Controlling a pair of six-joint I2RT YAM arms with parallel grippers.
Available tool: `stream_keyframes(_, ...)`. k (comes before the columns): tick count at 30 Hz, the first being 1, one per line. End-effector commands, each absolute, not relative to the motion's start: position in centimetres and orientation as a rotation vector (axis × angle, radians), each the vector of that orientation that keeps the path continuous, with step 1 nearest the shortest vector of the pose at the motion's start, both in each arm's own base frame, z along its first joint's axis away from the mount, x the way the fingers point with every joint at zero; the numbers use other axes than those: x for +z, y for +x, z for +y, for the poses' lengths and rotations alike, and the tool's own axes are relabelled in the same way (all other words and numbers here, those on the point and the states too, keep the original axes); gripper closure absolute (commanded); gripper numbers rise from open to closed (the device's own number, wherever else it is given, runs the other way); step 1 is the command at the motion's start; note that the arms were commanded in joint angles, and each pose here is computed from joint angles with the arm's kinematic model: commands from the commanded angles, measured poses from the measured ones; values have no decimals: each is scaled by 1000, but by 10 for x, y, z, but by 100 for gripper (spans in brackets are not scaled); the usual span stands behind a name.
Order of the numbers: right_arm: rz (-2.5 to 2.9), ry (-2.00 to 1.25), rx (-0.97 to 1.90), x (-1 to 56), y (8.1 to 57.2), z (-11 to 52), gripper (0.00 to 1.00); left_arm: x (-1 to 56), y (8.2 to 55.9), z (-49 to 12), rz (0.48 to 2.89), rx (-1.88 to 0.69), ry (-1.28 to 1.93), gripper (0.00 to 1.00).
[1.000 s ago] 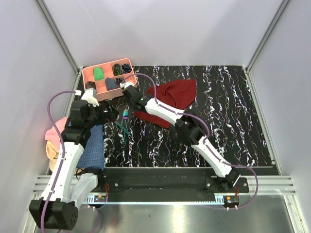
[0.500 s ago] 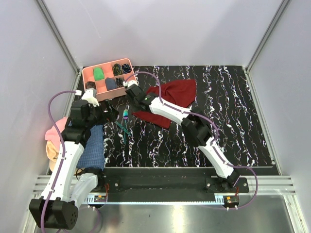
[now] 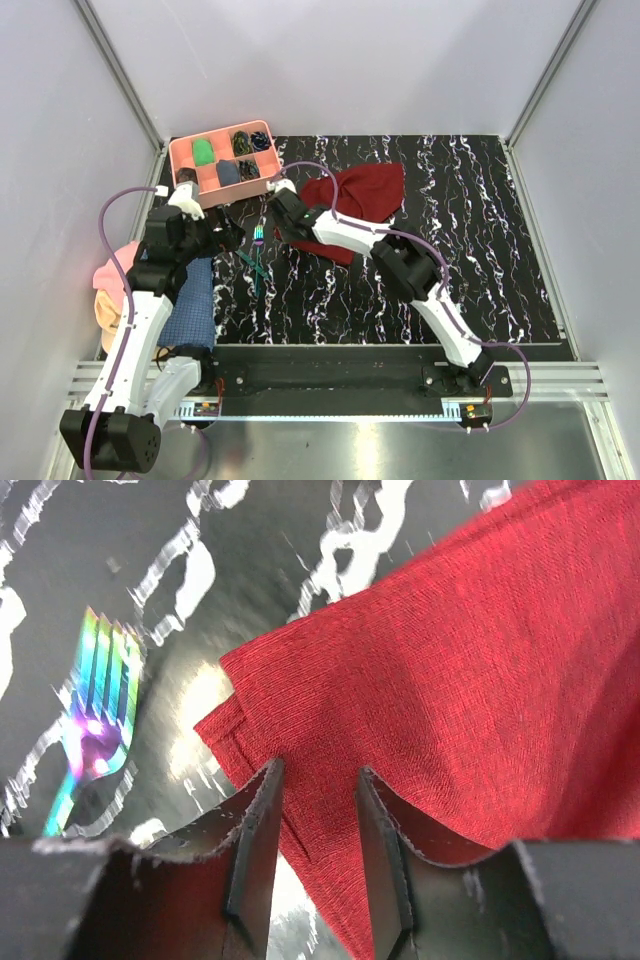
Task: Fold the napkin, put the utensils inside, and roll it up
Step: Move the napkin to the centre of the board
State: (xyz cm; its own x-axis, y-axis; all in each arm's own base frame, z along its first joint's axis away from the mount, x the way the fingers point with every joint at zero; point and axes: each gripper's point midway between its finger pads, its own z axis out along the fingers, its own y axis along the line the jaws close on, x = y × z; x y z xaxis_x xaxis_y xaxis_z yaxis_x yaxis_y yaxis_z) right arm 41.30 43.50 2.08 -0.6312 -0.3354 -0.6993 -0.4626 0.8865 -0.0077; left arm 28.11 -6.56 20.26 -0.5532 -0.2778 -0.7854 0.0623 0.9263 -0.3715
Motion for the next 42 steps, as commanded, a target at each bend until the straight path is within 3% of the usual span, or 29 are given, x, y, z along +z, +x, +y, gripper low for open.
stream_keyframes(1,2429,-539,182,3,382,392,59,219,285,-72,2063,-481,-123,1)
stream_keyframes(9,2538,-469,136,6,320,324,54,220,284,-72,2058,-484,-123,1)
stream_keyframes(16,2465,-531,315,64,307,335,36,221,285,-74,2061,-498,-118,1)
stream_keyframes(22,2407,-552,376,84,322,361,41,220,285,-71,2057,-480,-126,1)
stream_keyframes(31,2420,-665,371,56,321,393,47,217,286,-73,2073,-490,-123,1)
stream_keyframes(42,2463,-696,234,25,319,385,51,214,286,-74,2080,-492,-125,1)
